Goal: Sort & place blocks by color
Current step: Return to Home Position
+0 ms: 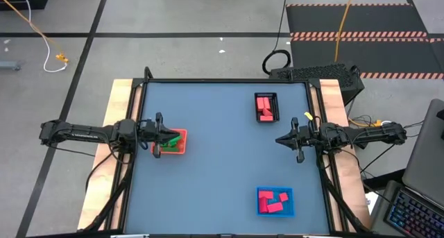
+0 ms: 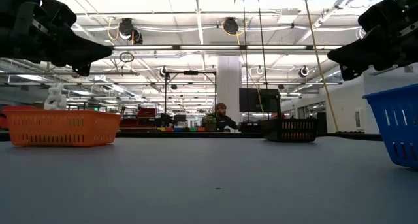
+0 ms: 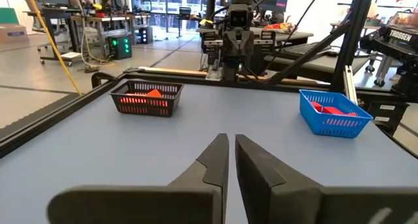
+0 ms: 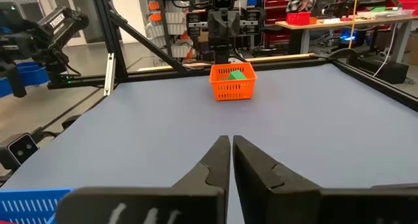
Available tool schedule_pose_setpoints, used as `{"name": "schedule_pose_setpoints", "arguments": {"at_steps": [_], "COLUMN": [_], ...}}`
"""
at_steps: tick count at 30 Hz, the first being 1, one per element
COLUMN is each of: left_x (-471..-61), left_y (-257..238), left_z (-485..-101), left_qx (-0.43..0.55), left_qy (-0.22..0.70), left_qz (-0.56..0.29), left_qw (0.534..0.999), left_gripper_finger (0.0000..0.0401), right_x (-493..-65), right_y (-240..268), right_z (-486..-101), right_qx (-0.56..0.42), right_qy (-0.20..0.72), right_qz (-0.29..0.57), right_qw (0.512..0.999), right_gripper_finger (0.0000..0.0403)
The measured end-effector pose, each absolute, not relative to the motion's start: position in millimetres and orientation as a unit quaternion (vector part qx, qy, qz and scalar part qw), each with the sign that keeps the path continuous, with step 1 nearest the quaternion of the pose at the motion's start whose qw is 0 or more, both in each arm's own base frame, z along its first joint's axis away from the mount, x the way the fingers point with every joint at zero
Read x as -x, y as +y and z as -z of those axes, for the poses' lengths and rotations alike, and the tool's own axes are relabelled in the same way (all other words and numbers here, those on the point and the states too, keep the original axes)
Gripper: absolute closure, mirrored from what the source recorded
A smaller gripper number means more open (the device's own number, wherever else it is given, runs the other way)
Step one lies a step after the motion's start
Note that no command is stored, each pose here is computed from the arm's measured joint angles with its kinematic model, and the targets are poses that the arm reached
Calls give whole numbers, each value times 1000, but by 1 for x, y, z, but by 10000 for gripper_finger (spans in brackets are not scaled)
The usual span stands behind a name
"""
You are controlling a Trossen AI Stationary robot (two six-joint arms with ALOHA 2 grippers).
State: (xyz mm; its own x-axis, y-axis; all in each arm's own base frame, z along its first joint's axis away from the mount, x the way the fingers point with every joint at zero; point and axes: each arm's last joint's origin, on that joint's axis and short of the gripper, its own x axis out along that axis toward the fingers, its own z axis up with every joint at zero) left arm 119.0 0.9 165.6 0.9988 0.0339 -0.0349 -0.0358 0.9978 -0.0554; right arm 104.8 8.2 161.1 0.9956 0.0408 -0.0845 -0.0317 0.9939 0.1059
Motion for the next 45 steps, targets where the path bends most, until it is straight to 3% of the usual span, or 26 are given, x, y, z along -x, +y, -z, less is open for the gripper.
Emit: {"name": "schedule_pose_setpoints", "arguments": {"at_steps": [45], "left_x": [-119], "left_y": [1], "left_z": [-166], "left_qx": [28], "left_qy": [17], "left_qz": [-18], "left_qw": [999], "left_gripper_finger": [359], "right_x": [-105], "right_y": [8], "right_z": [-161], "right_qx": [-53], "right_qy": [43], "right_qz": [-19], "right_qw": [998], "right_gripper_finger": [387]}}
